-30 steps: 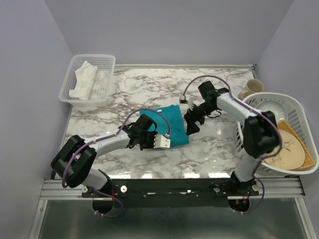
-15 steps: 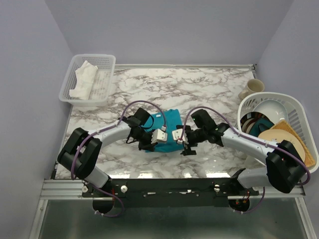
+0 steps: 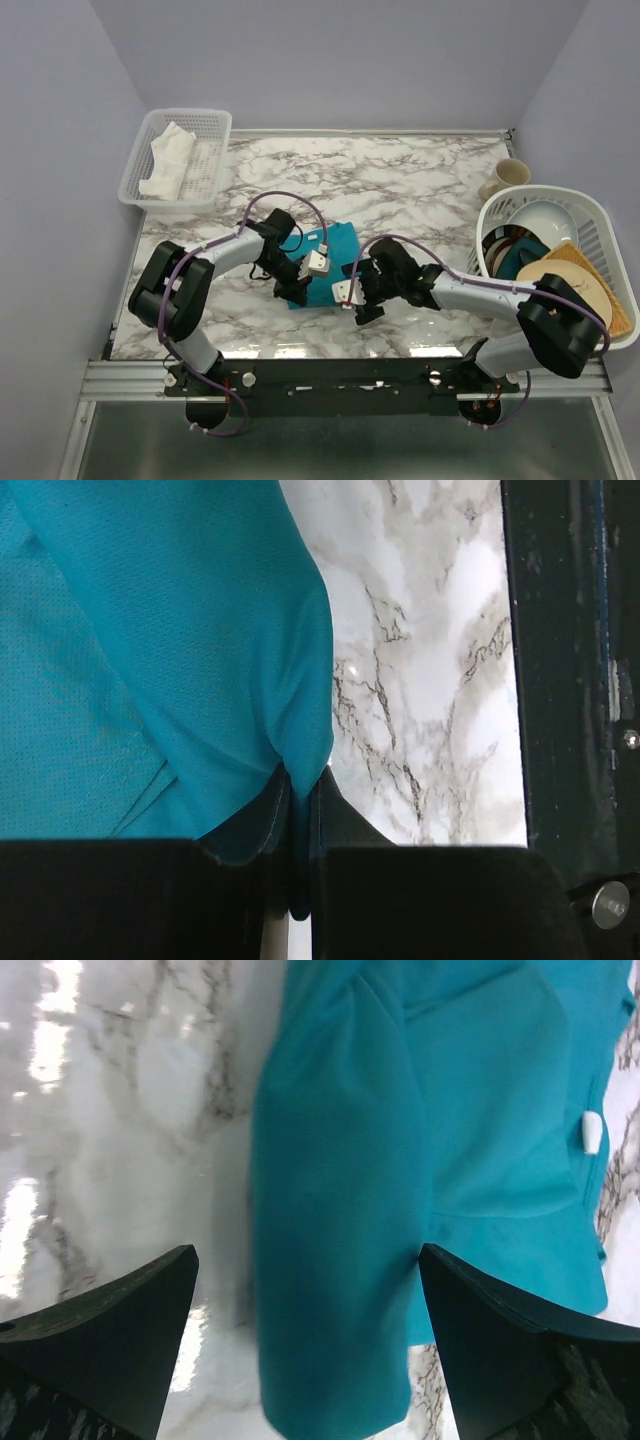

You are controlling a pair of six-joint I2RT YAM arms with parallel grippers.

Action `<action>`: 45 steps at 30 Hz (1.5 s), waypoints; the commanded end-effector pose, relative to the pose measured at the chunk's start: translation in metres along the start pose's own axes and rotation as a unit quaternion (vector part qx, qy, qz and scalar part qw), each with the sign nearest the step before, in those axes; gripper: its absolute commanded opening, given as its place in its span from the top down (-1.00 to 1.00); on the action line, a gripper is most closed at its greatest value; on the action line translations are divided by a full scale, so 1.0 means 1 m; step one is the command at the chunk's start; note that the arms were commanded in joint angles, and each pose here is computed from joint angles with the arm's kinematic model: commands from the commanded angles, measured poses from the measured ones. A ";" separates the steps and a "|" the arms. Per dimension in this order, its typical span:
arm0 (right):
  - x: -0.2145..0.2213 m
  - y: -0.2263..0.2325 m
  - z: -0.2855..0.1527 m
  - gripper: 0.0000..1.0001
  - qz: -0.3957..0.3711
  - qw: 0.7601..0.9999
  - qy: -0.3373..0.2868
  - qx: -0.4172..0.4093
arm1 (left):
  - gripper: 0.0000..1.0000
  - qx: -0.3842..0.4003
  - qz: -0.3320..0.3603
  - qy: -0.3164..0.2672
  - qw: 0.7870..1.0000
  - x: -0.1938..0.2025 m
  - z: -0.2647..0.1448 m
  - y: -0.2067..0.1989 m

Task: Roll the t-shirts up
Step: Roll the T-shirt to the center of the board.

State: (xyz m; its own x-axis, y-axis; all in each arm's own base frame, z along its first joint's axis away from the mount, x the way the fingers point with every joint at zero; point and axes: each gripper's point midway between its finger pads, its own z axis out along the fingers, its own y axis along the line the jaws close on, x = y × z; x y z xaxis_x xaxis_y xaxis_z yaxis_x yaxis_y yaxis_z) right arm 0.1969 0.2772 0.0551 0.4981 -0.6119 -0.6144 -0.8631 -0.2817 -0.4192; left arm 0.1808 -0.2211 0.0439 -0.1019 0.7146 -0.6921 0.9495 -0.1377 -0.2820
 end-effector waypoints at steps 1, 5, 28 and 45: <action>0.023 -0.037 0.011 -1.00 0.008 0.994 0.061 0.089 | 0.88 0.037 -0.002 -0.017 0.999 -0.005 -0.001 -0.011; 0.030 -0.034 0.014 -0.92 0.005 0.994 0.076 0.080 | 0.88 0.038 -0.001 -0.022 0.999 -0.007 -0.003 -0.007; 0.008 -0.021 0.011 0.09 -0.004 0.997 0.030 0.072 | 0.88 0.050 -0.019 -0.042 0.998 -0.006 -0.012 0.000; 0.001 0.038 -0.032 0.82 0.208 0.948 0.027 -0.240 | 0.81 0.045 -0.137 -0.062 0.988 -0.016 -0.035 -0.014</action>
State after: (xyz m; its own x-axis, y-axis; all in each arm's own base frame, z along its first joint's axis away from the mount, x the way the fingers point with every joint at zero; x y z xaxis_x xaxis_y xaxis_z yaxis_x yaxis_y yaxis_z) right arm 0.2211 0.2743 0.0703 0.3232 -0.6999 -0.6369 -0.9463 -0.2458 -0.2101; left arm 0.1886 -0.2091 0.0642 -0.2884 0.6600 -0.6938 0.8977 -0.0657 -0.4356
